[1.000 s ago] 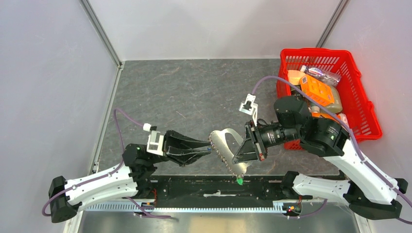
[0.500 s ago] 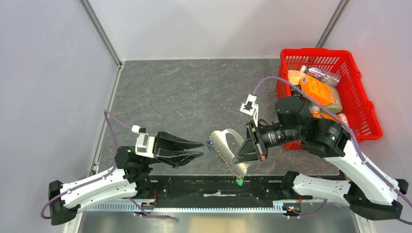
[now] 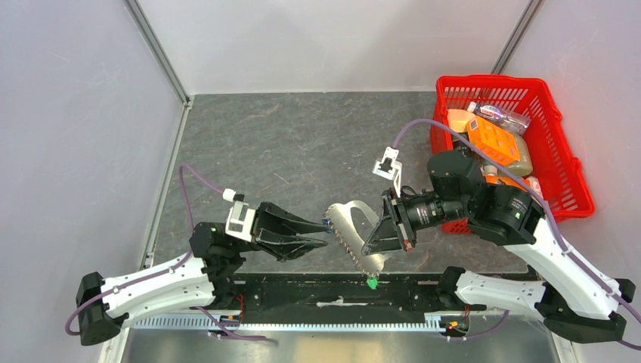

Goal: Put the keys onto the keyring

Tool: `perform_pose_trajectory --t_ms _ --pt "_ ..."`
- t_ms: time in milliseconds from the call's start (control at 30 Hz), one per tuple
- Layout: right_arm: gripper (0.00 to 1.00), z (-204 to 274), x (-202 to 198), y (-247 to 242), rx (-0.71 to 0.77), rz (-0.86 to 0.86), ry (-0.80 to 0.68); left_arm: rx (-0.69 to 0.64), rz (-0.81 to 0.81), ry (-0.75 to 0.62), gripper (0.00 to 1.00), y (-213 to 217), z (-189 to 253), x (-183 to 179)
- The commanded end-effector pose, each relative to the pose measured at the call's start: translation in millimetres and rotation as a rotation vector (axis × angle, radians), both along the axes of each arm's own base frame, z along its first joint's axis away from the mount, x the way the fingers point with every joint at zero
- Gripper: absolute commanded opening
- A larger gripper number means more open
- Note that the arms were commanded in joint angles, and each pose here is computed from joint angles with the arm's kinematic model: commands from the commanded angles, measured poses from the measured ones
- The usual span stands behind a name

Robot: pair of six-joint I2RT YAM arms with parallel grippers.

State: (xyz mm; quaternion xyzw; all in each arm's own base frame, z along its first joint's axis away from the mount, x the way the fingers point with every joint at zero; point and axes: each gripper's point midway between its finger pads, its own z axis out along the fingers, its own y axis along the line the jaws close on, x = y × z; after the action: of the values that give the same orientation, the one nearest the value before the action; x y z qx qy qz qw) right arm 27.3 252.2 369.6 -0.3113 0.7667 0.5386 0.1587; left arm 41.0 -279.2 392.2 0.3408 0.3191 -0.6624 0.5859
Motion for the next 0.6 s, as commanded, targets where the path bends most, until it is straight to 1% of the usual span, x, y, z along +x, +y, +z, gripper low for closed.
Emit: perform_pose_trajectory --t_ms 0,567 --pt "0.0 10.6 1.3 2.4 0.057 0.011 -0.048 -0.076 -0.052 -0.028 0.4 9.9 27.2 -12.8" --pt "0.0 12.6 0.9 1.0 0.063 0.005 -0.052 -0.053 -0.005 -0.002 0.4 1.7 19.8 -0.5"
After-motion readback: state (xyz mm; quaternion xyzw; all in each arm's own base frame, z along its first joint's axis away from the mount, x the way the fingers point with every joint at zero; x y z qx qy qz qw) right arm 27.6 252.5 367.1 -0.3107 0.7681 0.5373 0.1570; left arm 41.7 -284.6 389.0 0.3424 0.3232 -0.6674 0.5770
